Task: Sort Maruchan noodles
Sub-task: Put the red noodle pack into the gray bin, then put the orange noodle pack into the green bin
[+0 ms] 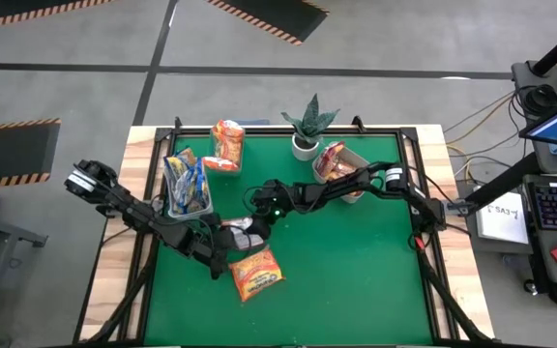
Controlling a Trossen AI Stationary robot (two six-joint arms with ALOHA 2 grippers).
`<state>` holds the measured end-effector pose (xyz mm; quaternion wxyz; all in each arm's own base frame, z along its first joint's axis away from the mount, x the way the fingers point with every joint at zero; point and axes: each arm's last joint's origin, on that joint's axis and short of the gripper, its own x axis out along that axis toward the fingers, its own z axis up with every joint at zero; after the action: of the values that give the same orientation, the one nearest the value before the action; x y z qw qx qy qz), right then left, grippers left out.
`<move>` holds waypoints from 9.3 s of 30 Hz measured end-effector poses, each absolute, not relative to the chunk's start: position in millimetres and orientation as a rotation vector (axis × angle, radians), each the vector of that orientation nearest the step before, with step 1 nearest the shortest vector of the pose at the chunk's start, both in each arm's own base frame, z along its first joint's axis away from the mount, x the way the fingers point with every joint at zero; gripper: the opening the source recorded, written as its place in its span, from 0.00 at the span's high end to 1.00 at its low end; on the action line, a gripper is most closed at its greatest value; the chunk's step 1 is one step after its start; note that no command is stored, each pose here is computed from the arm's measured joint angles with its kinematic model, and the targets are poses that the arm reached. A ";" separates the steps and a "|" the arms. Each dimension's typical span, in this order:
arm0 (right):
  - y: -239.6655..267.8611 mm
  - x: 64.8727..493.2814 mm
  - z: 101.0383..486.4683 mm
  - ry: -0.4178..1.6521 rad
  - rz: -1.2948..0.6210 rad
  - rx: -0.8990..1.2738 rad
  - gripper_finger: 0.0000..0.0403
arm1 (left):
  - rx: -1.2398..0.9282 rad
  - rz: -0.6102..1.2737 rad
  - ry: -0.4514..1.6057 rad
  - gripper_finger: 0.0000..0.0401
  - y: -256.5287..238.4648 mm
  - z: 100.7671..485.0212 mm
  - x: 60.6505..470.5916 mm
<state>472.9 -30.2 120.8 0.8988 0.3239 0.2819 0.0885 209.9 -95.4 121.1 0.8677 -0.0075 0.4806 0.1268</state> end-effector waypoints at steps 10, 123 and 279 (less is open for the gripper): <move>-25.5 473.5 121.1 0.573 0.213 0.604 0.54 | -0.023 0.263 0.995 1.00 -95.5 121.4 211.0; -75.3 321.4 271.8 1.467 -0.764 0.089 0.53 | 0.114 0.371 0.540 1.00 -69.5 272.9 174.5; -32.6 229.6 296.3 0.300 -0.274 -0.111 0.97 | -0.294 -0.040 1.060 0.06 -88.3 178.6 299.2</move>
<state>229.6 -32.6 296.3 0.9779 -0.0553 0.1491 -0.1361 299.2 -88.3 178.6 0.8524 -0.1395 0.5036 -0.0192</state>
